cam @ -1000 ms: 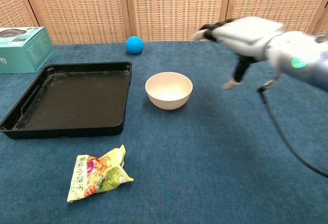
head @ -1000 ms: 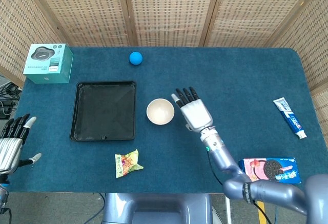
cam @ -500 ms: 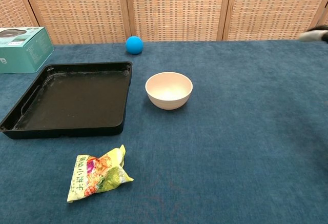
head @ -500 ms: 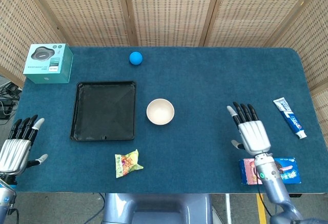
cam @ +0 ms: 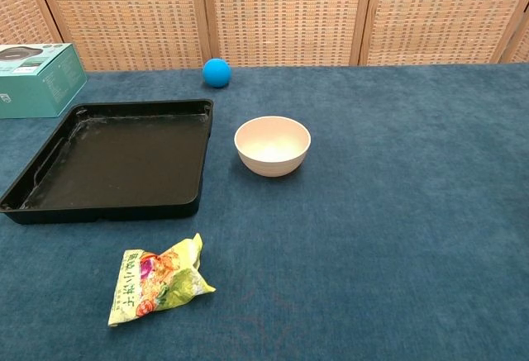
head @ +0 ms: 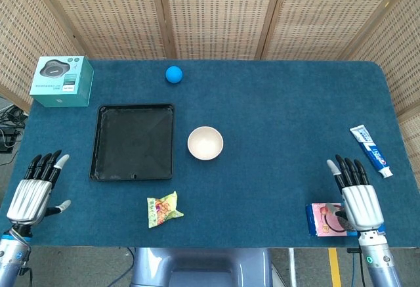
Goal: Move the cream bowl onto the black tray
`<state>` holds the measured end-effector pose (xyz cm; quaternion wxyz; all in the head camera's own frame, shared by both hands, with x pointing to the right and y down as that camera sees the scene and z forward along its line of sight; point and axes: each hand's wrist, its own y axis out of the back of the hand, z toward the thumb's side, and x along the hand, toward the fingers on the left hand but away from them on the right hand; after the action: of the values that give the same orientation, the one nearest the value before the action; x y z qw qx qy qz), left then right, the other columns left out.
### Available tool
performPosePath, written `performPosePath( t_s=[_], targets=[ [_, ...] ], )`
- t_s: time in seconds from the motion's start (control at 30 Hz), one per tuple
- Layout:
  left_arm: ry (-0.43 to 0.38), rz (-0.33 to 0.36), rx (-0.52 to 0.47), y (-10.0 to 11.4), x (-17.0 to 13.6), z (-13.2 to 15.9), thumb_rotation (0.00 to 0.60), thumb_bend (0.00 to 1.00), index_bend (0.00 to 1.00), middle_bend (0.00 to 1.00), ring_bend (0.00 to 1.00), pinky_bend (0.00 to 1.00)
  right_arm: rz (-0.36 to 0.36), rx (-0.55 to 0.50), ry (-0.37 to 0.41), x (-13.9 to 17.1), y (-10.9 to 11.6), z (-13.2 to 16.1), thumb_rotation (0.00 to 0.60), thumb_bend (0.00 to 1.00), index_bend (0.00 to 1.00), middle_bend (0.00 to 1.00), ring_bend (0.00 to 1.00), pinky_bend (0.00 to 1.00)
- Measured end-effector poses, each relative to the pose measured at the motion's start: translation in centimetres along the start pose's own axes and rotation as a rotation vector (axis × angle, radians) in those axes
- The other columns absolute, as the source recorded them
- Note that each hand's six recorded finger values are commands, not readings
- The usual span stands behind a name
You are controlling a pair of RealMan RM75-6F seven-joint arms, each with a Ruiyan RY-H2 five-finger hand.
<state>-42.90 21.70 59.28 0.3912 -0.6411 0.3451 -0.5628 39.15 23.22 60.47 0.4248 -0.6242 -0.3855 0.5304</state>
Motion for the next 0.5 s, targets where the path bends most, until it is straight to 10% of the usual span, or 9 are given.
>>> performPosePath(
  t_s=[0.5],
  targets=[
    [-0.174,0.042,0.016,2.9,9.7,6.8,0.6,0.2,0.32,0.0,0.0,0.0,-0.014,-0.073,0.001,0.1,0.9,-0.3,0.6,0.15,0.0,0.0,0.0,0.0]
  ],
)
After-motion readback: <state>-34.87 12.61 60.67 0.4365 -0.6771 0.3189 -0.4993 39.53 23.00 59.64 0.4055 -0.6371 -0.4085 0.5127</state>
